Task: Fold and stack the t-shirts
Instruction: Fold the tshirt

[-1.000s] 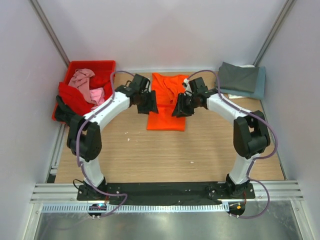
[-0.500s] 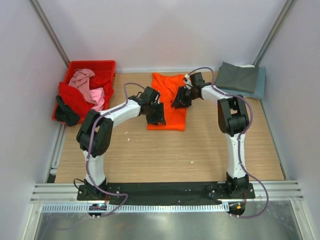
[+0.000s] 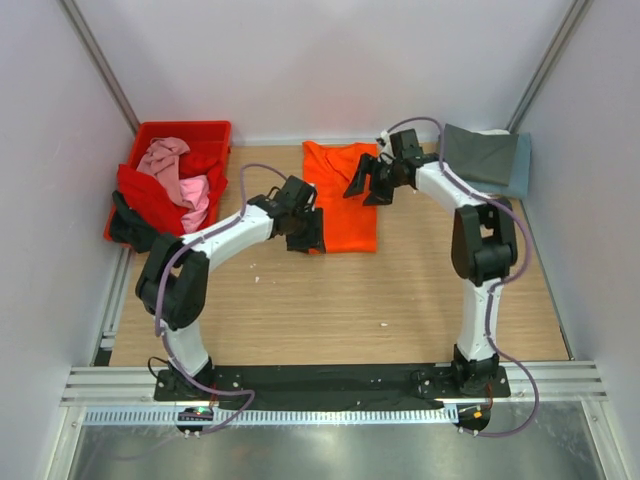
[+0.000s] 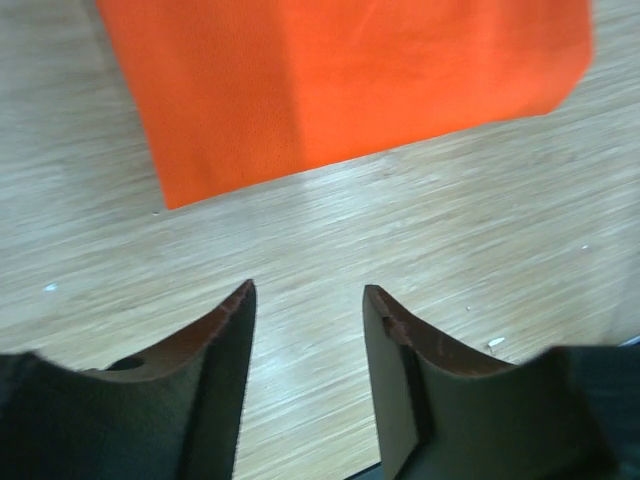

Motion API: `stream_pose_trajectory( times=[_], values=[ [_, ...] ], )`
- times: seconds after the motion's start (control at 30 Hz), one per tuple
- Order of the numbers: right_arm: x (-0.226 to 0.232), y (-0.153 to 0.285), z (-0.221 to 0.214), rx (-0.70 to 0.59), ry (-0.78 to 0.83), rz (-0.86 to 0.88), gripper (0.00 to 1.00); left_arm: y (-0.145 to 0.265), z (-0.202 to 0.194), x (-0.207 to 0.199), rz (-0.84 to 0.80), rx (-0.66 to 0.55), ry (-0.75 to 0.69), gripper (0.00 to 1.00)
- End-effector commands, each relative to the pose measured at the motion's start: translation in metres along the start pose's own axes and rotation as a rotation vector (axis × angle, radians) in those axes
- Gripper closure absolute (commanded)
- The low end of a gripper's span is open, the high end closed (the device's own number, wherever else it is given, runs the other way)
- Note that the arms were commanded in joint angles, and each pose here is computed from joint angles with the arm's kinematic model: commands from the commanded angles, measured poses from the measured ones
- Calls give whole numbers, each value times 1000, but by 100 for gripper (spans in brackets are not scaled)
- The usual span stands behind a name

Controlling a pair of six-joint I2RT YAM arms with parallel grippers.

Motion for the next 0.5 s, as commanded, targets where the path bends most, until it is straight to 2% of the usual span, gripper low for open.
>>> stream_pose_trajectory(
  times=[0.0,0.1,0.17,0.33,0.47],
  values=[
    [53,89,12,-172,137,12,26,45,32,-5,34,-146,-53,50],
    [36,105,-16,-173,116,-35,20,51,31,6,55,-166,-48,44],
    [12,98,-43,-120,79,-80,18,48,28,19,51,-154,-20,40],
    [-21,85,-87,-27,29,-105,23,42,31,41,11,-179,56,39],
    [-34,76,-102,7,16,-104,25,33,26,51,-28,-194,111,38]
  ],
)
Point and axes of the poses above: each gripper's point midway between its finger pads, its own y axis back along the fingers, its own x axis along the line the jaws close on, z = x × y, the point moved 1 cm from there along y, back along the fingers, and after that the axes turned 5 degrees about -y, right-handed, at the moved point
